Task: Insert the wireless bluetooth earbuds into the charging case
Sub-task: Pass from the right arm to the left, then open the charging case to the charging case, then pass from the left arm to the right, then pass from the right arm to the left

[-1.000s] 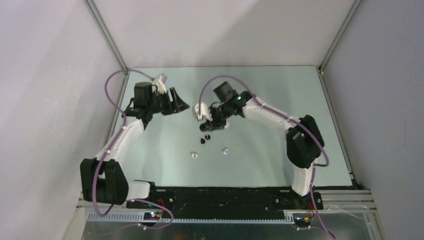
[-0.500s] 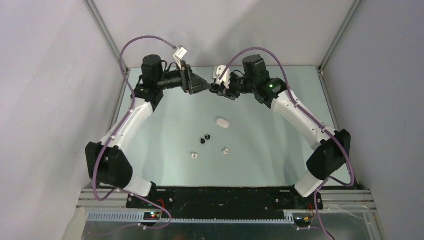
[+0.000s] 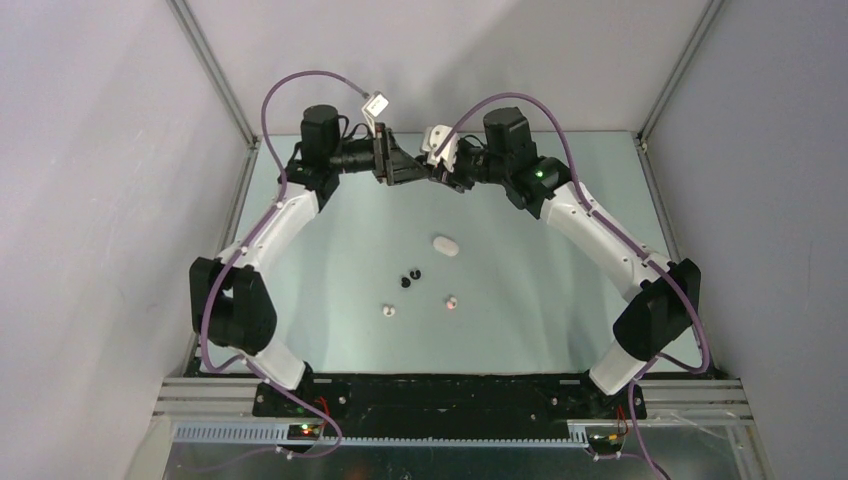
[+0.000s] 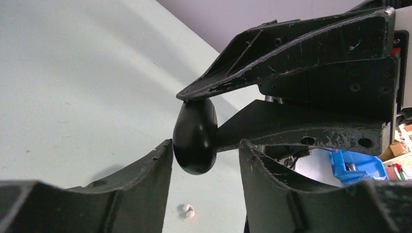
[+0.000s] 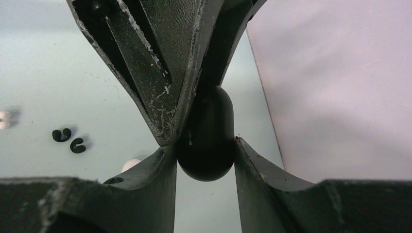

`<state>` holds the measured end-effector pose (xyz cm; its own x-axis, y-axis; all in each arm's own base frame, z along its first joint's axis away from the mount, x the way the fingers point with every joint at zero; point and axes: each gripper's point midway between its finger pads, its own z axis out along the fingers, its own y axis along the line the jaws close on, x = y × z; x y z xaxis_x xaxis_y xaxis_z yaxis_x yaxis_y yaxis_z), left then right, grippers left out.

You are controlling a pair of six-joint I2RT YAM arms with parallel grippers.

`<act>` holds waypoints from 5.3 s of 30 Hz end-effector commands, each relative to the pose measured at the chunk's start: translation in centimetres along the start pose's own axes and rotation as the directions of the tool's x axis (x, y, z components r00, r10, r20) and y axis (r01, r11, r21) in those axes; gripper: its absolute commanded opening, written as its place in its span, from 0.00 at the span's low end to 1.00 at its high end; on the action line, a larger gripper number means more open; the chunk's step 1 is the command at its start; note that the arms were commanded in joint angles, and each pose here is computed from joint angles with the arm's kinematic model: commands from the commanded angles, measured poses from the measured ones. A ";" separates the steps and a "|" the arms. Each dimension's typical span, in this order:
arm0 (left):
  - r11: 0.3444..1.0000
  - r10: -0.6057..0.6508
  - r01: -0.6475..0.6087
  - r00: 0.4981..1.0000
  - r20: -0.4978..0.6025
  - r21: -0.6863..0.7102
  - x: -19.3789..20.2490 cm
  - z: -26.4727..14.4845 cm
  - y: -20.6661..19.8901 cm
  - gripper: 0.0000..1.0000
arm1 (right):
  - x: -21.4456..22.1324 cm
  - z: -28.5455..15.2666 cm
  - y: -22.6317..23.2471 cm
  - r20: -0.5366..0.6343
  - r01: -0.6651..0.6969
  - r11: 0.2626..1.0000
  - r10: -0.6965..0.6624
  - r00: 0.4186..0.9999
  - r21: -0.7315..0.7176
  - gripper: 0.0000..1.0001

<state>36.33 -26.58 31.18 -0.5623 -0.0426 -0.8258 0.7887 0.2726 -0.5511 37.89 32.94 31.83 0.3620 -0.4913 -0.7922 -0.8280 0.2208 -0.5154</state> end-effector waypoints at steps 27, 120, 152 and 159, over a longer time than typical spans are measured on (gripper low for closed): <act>0.923 0.352 -0.351 0.936 0.021 0.160 0.4 -1.9 -4.0 0.00 | -3.7 -4.3 1.3 0.110 -0.324 0.905 0.364 0.925 -0.275 0.94; 0.967 0.243 -0.237 0.968 0.066 -0.088 -2.4 -3.0 -4.4 0.73 | -2.3 -2.8 -0.7 -0.036 0.260 0.966 -0.259 0.965 0.001 0.00; 0.999 -0.038 0.039 0.998 -0.055 0.017 0.0 -1.2 -1.9 0.41 | -3.4 -2.0 0.0 -0.023 0.352 0.936 -0.351 0.936 0.011 0.00; 0.998 -0.039 0.042 0.997 -0.066 0.037 0.0 -1.0 -2.1 0.30 | -3.4 -1.8 0.3 -0.021 0.359 0.933 -0.359 0.933 0.005 0.00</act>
<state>34.66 -25.78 31.00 -0.6379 0.0015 -0.7701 0.7401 0.2773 -0.6126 36.24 32.93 32.04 0.5743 -0.5931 -0.5643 -0.6964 0.0085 -0.7176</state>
